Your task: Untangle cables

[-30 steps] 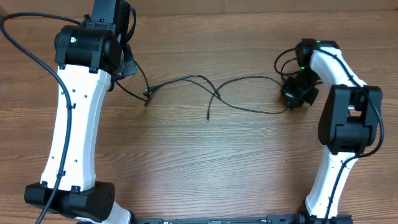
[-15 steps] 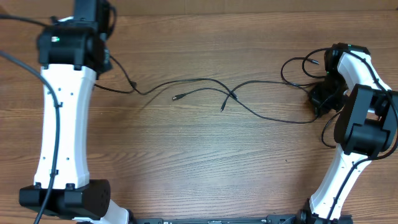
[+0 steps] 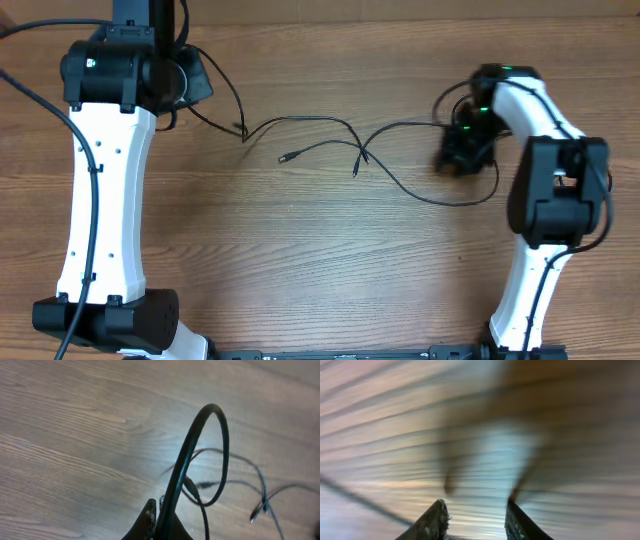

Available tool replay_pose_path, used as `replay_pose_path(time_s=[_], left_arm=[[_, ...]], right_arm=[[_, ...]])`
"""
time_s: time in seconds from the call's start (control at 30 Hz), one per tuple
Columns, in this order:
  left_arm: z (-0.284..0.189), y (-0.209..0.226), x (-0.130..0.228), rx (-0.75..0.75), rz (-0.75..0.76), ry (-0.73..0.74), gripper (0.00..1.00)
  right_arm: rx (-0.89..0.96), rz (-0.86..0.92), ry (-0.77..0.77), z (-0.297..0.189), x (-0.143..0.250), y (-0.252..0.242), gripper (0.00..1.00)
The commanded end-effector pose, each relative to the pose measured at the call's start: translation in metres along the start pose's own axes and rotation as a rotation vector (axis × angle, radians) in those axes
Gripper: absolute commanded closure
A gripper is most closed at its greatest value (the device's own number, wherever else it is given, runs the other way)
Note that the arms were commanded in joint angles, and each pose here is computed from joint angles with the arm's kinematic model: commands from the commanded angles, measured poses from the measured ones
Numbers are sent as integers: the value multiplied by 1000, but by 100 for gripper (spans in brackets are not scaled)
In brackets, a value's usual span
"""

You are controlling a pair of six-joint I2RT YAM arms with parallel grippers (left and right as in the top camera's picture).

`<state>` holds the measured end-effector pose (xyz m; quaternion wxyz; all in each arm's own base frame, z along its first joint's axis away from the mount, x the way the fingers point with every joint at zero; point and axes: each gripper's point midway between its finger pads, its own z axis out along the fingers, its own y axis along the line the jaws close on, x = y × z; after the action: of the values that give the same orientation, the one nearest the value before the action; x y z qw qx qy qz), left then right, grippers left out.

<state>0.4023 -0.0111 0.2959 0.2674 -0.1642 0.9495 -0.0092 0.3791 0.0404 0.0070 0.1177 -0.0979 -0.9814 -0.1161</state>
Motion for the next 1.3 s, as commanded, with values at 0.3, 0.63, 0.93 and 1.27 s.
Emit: replay_pose_path(time_s=[0.3, 0.63, 0.93, 1.27], left_arm=[[-1, 0, 9, 10, 52, 38, 96], [-1, 2, 15, 1, 55, 63, 96], [-1, 3, 17, -2, 56, 69, 96], [-2, 5, 20, -7, 57, 83, 96]], right_arm=[[-138, -159, -216, -39, -7, 116, 35], [29, 5, -548, -44, -49, 151, 35], [79, 157, -631, -28, -54, 152, 39], [99, 221, -589, 4, -61, 138, 38]])
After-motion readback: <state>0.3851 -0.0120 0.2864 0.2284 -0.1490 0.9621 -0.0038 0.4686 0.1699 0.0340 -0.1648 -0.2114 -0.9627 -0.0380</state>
